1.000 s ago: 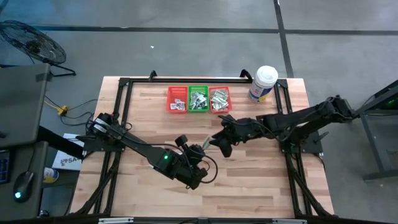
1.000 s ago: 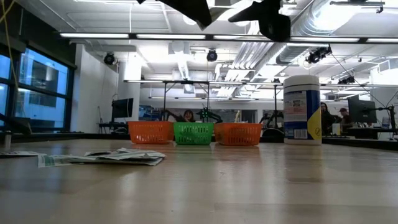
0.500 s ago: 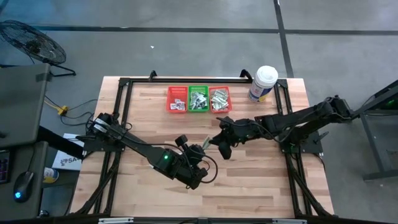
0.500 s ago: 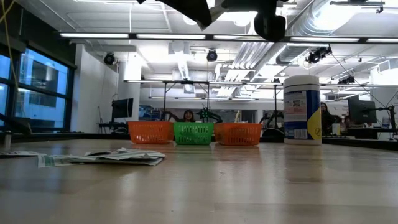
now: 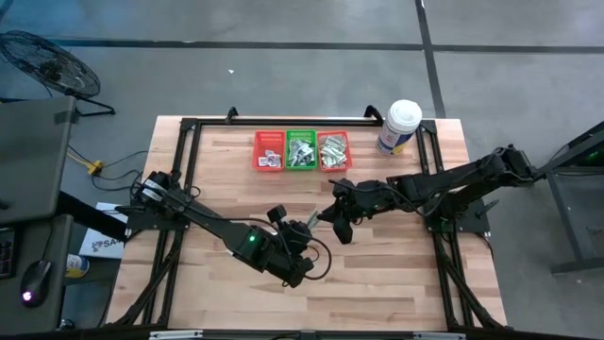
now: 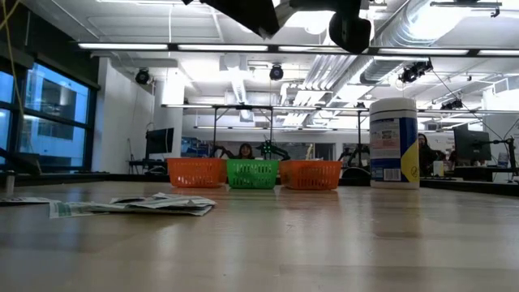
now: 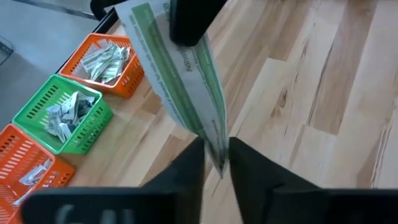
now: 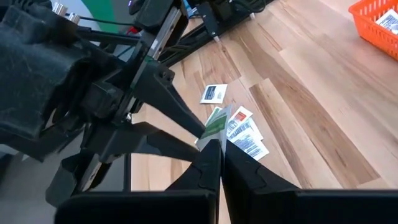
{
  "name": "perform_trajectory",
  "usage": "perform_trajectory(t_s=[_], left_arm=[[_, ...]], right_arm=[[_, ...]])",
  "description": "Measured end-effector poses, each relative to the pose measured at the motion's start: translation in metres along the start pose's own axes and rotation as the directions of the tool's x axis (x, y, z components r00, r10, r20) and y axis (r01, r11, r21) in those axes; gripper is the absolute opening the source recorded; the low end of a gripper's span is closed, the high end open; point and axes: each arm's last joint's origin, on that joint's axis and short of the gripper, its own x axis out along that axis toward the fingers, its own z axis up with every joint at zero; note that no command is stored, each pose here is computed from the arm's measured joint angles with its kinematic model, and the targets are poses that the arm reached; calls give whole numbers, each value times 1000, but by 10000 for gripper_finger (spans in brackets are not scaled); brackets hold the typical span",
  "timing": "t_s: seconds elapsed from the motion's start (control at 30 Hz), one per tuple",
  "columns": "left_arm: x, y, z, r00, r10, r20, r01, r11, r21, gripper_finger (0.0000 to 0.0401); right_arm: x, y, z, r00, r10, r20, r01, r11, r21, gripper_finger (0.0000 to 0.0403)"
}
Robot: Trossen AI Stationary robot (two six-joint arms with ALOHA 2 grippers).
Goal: Pick & Place First Aid Supplies
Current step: Put the bandage pack into the right orange bin
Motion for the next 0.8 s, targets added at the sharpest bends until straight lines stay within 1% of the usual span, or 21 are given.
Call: perform_trajectory(t_s=[0.17,0.27,0.37,0.5,0.57,0.73,0.8], left_arm=[[0,0,0,1000,5,3,-5,1000,6,152],[0,2,-1,1000,30,3,-30,999,18,199],[0,8,-7,996,87,-34,-86,996,8,232],[-7,24,-14,980,175,-95,-181,982,-58,249],[-12,32,-17,969,218,-118,-225,973,-52,250],[-24,51,-17,952,281,-124,-289,956,-52,250],[-29,59,-17,951,289,-110,-298,952,-74,250]], right_arm=[[0,0,0,1000,-6,5,6,1000,-2,1],[0,-2,1,1000,-25,13,25,1000,-2,0],[0,-6,0,998,-60,-4,60,998,-1,0],[0,-17,-1,990,-130,-55,130,991,3,0],[-1,-23,0,985,-160,-69,161,987,8,0],[-2,-39,7,974,-212,-78,213,977,12,0],[-2,-47,12,972,-222,-78,223,975,16,0]])
